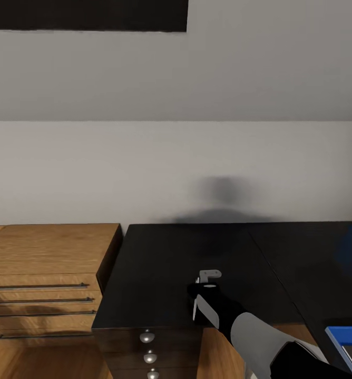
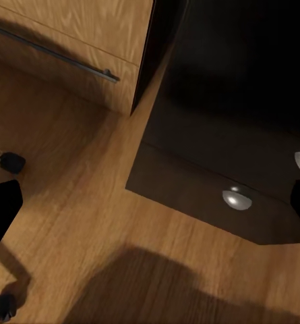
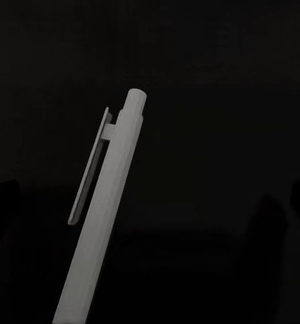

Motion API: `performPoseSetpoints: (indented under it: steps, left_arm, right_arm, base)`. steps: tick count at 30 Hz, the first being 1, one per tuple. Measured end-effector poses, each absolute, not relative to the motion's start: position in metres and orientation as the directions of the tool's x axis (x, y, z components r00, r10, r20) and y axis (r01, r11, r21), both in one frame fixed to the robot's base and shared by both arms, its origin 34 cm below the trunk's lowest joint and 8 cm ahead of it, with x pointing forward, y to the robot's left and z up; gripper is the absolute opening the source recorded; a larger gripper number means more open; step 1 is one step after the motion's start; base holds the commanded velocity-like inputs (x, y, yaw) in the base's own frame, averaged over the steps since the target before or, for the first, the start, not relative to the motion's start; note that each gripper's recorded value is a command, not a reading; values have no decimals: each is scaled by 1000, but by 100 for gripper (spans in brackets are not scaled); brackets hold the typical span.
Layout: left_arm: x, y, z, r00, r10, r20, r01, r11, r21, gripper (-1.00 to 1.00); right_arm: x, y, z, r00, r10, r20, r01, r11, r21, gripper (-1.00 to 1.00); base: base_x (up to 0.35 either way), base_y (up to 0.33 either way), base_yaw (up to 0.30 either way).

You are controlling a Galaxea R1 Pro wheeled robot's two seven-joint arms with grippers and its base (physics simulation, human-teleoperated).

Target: In the bedroom, organize the workspace by keeping the computer under the desk, ensuring the monitor is on the desk, placing the keyboard on the desk next to the monitor, placing the mouse on the desk next to the keyboard, moving the folder from the swivel chair onto the desk next to the mouse, stacking the notebook on top of the folder with the pen on top of the notebook, and positioning the swivel chair next to the desk.

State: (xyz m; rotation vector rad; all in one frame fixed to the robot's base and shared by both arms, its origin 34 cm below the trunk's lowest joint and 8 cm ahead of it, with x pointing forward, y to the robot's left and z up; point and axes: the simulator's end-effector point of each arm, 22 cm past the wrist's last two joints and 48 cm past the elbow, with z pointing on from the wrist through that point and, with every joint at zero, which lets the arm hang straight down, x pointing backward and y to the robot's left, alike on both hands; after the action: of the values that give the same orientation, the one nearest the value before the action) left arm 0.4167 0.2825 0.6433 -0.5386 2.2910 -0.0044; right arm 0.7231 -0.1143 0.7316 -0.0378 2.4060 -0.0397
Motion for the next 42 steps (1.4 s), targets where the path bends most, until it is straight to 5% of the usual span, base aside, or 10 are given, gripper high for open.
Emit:
performPoseSetpoints:
  steps: [17,18,42]
  left_arm:
    - [417,283,643,-616,-382,-689,-379,910,-166,100]
    - [417,282,643,-616,-382,-689,-379,911,-166,100]
    - [417,283,643,-616,-381,-690,-379,911,-165,100]
  right_arm:
    - [723,-114,732,-741,-40,-670,-16,999,-41,100]
    - [723,-114,732,-741,-40,-670,-16,999,-41,-100]
    - [723,-114,732,-741,-48,-670,-23,999,-47,-100]
  base:
    - [0,0,0]
    - [0,0,0]
    - [0,0,0]
